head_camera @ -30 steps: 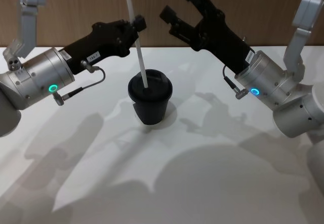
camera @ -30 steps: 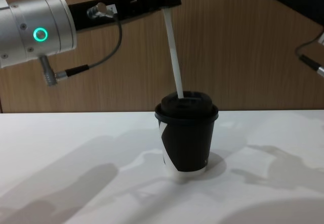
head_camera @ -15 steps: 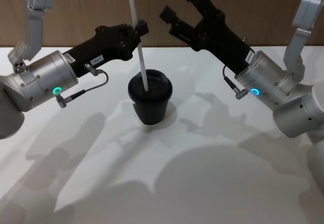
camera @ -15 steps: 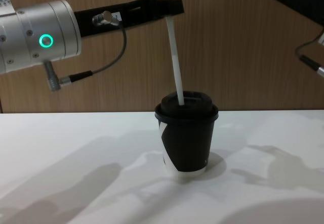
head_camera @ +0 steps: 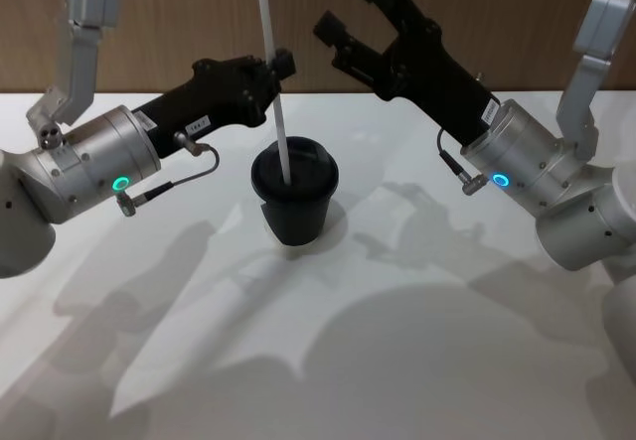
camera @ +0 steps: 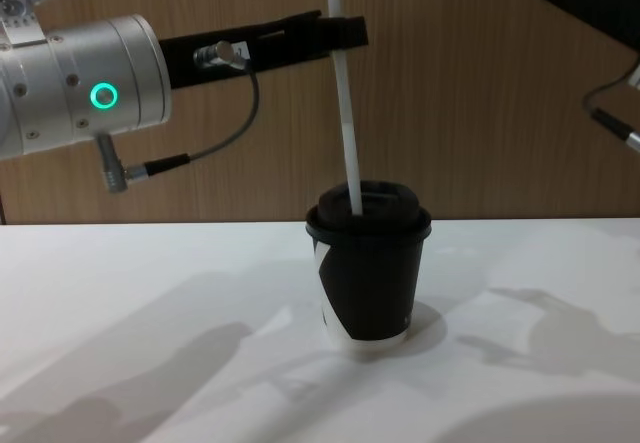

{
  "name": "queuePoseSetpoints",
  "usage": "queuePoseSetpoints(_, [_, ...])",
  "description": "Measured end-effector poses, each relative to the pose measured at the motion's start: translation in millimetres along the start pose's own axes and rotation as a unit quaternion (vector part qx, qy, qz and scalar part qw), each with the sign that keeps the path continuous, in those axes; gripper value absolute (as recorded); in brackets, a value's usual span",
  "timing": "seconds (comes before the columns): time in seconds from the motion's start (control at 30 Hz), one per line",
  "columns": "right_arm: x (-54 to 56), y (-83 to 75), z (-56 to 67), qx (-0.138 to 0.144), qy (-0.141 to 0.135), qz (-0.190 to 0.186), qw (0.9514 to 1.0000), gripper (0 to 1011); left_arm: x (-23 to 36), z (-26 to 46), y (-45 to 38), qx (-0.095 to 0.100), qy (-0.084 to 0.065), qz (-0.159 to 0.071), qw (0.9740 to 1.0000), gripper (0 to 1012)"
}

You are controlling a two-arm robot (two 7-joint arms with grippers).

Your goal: Pick up the straw with one hand, pass it to the other hand, and insert it into the cup.

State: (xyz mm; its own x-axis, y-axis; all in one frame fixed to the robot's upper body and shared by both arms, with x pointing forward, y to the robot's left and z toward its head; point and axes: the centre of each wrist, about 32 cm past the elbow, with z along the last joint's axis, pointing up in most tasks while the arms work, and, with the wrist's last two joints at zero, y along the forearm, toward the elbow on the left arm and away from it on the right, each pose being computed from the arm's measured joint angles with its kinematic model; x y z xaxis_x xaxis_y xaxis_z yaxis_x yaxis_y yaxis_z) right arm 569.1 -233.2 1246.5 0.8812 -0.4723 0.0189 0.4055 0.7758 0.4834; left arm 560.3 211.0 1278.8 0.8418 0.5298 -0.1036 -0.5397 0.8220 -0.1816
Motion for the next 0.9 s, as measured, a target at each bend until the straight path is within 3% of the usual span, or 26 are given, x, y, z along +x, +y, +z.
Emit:
queuePoseSetpoints(0.4, [0.0,0.0,0.0,0.000,0.000,0.000,1.0000,1001,-2.4,-3.9,-3.6,0.015,-0.004,0.008,0.9998,22])
queuePoseSetpoints(0.67, [0.0,0.0,0.0,0.000,0.000,0.000,1.0000,1001,-4.2,-7.2,-5.0,0.019,-0.004,0.010,0.9998,191])
queuePoseSetpoints(0.9, [0.0,0.0,0.0,0.000,0.000,0.000,1.0000,1001,-5.1,-10.5,-4.8,0.018,0.001,0.012,0.9998,447])
